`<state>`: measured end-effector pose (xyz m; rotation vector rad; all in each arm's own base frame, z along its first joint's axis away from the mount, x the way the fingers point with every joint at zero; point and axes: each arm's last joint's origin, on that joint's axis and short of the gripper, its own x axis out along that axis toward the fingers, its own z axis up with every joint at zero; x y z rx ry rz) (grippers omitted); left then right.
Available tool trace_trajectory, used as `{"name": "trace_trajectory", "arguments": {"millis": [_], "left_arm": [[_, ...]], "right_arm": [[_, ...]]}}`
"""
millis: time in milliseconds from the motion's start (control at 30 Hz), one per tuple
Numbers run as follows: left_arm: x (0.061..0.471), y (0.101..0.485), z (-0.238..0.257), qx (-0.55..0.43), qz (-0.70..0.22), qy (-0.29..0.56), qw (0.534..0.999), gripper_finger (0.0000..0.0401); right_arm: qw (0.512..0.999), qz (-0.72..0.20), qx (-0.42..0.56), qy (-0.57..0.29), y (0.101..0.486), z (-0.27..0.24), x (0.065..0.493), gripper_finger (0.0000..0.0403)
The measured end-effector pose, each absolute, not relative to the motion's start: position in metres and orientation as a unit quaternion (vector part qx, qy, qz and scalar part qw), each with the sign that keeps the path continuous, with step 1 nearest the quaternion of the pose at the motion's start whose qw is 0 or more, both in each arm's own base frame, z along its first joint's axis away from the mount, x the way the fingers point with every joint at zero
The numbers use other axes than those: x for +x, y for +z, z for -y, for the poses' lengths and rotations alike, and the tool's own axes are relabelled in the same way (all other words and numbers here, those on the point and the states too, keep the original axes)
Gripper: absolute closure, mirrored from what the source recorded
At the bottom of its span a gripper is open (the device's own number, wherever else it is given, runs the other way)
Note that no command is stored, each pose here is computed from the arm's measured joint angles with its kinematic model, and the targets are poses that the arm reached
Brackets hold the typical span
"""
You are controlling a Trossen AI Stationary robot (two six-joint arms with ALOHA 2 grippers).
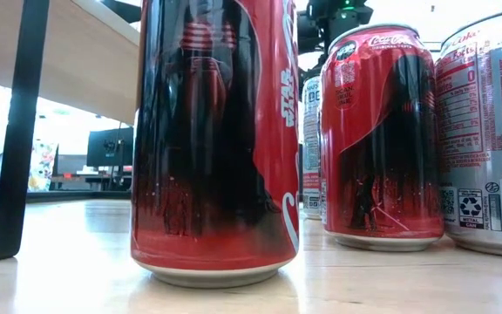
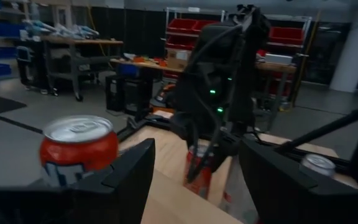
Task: Place canned beverage on shelf
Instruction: Put the orange soda can on the shelf
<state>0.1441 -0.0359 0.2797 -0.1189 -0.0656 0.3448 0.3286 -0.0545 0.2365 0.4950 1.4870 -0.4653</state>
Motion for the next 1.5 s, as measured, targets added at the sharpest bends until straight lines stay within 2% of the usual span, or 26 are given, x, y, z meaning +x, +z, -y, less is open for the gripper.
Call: {"name": "trace_trajectory", "arguments": {"millis": [167,467,633,900,1100,1500], "left_arm": [[0.143,0.279,0.041,-0.065,0.03,0.154,0.985,0.0159],[0.142,0.279,0.044,-0.071,0.028,0.145,0.986,0.0159],[0.142,0.278,0.044,-0.067,0.024,0.146,0.987,0.0159],[0.142,0.278,0.044,-0.067,0.023,0.146,0.987,0.0159],[0.142,0.278,0.044,-0.067,0.023,0.146,0.987,0.0159],[0.142,0.278,0.042,-0.068,0.024,0.167,0.983,0.0159]], "right_arm": [[0.683,-0.67,0.223,-0.188,0.232,0.053,0.328,0.0024],[0.691,-0.673,0.204,-0.17,0.232,0.051,0.329,0.0087],[0.694,-0.675,0.192,-0.16,0.236,0.051,0.328,0.0083],[0.713,-0.663,0.152,-0.173,0.279,0.053,0.332,0.0079],[0.747,-0.628,0.146,-0.163,0.317,0.052,0.337,0.0079],[0.795,-0.578,0.12,-0.141,0.365,0.038,0.338,0.0079]]}}
